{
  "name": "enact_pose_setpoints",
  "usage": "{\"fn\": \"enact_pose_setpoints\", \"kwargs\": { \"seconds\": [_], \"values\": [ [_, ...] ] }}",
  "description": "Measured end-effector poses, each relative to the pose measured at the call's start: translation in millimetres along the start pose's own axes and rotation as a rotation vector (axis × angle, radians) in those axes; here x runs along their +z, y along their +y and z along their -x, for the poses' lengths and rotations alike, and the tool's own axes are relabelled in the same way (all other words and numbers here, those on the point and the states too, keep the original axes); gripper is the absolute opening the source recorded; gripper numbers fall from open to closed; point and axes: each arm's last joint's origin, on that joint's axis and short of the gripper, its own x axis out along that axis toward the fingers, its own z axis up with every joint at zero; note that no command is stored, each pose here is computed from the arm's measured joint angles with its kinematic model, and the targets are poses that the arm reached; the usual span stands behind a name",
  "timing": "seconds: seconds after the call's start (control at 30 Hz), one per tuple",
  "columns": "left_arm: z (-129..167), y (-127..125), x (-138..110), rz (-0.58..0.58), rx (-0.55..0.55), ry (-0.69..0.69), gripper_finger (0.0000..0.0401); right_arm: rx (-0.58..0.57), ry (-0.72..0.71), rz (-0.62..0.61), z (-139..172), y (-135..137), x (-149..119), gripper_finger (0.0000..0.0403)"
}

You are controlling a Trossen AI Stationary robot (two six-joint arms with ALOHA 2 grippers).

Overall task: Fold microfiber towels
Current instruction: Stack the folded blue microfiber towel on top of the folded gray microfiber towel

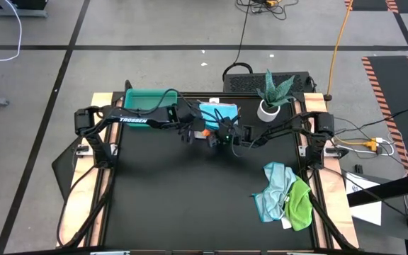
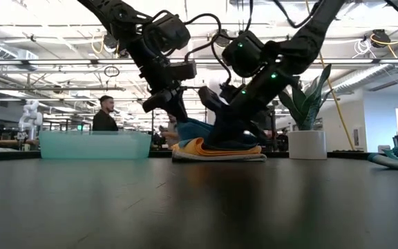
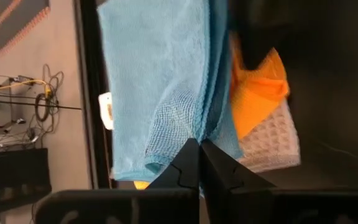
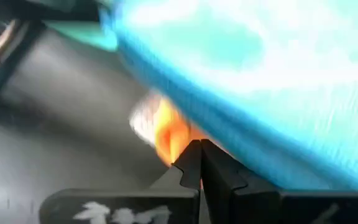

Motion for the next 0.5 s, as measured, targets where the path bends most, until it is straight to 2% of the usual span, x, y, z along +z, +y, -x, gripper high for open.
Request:
{"fn": "enact_pose_setpoints", "kwargs": {
  "seconds": [0.27, 0.5],
  "values": [
    [2, 0, 0, 0.000, -0.009, -0.003, 0.0007, -0.018, -0.014, 0.015, -2, -6, 8, 0.0000],
    [2, -1, 0, 0.007, -0.022, -0.007, 0.0006, -0.010, -0.008, -0.026, -17, -10, -3, 0.0000]
  ]
}}
